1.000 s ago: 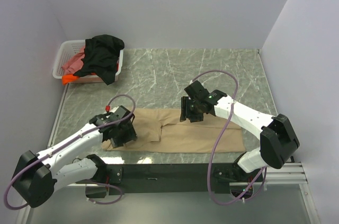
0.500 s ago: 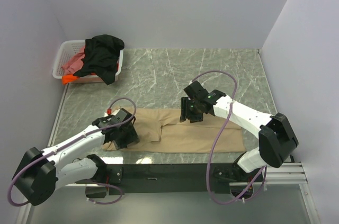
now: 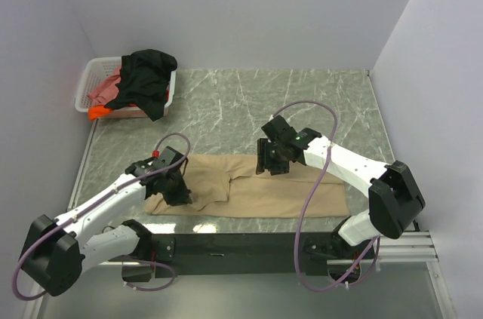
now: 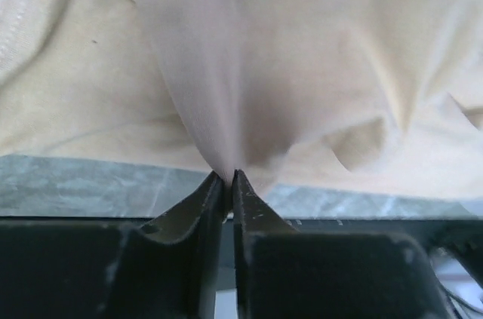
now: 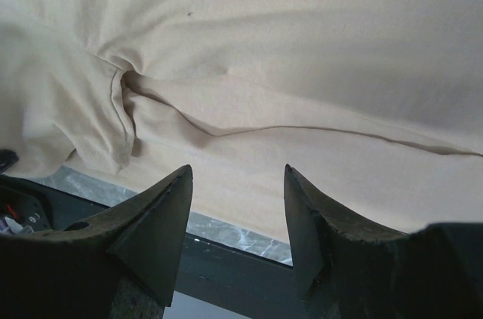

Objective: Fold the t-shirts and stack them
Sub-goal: Fold the tshirt

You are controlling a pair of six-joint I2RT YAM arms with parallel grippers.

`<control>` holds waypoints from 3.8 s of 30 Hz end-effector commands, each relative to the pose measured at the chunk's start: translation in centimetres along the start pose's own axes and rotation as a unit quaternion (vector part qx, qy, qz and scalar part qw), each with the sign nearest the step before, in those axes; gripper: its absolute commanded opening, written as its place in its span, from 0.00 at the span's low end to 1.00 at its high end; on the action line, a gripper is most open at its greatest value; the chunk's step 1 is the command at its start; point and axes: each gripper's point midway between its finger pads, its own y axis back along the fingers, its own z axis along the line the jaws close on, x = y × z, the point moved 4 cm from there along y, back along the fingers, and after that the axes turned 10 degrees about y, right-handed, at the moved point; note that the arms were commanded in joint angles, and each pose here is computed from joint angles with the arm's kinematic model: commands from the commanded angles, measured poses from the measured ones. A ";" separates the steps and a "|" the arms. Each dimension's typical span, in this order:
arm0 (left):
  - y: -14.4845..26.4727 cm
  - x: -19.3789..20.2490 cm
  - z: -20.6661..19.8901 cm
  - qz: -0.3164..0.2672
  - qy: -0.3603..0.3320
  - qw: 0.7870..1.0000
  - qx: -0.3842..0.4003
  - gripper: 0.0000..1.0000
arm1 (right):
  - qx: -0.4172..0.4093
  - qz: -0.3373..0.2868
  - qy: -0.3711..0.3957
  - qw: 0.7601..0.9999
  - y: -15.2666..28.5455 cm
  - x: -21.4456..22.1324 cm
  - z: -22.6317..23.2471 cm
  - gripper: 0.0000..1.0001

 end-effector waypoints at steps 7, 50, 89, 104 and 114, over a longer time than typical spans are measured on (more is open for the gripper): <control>2.2 0.4 0.1 0.085 0.018 0.995 0.052 0.21 | 0.002 -0.021 0.010 1.000 0.9 -0.8 0.3 0.59; 1.5 -9.7 -3.3 -0.055 0.085 0.984 0.149 0.38 | -0.097 0.120 0.164 0.974 -6.1 4.7 12.7 0.56; -8.5 -9.2 -0.4 -0.020 0.002 0.999 0.026 0.30 | -0.021 0.156 0.211 0.965 -1.1 4.4 9.9 0.21; -4.1 -13.3 -3.8 -0.087 -0.021 0.996 0.025 0.35 | 0.022 0.111 0.138 0.984 0.1 1.6 2.7 0.44; -0.7 -11.9 -5.7 -0.063 0.005 0.996 0.059 0.40 | 0.080 0.060 0.067 0.993 -2.4 -3.5 -4.9 0.44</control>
